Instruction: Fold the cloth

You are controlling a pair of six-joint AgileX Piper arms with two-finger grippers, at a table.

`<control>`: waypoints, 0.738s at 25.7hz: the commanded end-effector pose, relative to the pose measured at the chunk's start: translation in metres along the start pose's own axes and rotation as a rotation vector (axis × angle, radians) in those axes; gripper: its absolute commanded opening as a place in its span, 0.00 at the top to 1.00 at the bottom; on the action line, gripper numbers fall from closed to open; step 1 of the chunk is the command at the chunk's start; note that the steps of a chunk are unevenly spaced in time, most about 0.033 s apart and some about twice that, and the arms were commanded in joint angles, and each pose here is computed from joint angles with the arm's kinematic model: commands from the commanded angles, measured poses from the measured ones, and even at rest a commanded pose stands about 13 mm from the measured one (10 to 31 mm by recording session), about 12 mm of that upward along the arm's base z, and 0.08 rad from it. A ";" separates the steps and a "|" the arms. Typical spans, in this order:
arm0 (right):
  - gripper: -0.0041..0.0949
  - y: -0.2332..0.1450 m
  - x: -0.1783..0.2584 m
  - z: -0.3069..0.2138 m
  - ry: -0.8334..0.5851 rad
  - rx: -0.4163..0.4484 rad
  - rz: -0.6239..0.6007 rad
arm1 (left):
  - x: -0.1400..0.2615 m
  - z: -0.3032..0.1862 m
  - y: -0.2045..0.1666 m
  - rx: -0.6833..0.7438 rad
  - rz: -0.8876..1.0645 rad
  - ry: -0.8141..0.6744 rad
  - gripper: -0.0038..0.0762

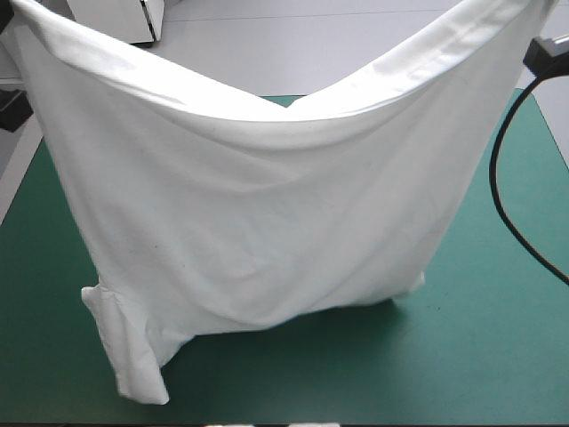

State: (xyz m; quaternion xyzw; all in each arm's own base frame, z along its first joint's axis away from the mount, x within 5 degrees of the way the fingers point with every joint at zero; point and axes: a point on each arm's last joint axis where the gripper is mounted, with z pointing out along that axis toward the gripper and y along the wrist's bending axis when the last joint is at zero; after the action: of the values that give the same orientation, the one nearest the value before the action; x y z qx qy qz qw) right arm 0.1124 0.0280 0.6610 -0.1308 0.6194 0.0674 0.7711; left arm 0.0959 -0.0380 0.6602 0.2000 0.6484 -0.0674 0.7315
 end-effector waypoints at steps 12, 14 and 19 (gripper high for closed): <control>0.97 -0.029 -0.017 0.056 -0.436 0.208 -0.113 | -0.030 0.068 0.022 -0.216 0.132 -0.519 0.96; 0.97 -0.036 -0.007 0.084 -0.500 0.229 -0.112 | -0.021 0.104 0.025 -0.243 0.147 -0.567 0.96; 0.97 -0.048 -0.003 0.127 -0.686 0.286 -0.172 | -0.009 0.155 0.031 -0.328 0.172 -0.802 0.96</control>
State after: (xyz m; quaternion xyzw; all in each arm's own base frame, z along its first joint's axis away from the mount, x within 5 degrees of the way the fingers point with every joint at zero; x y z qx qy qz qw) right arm 0.2671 0.0231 0.6716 -0.0598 0.4203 -0.0234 0.9051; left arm 0.2778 -0.0796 0.6634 0.1336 0.4138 0.0212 0.9003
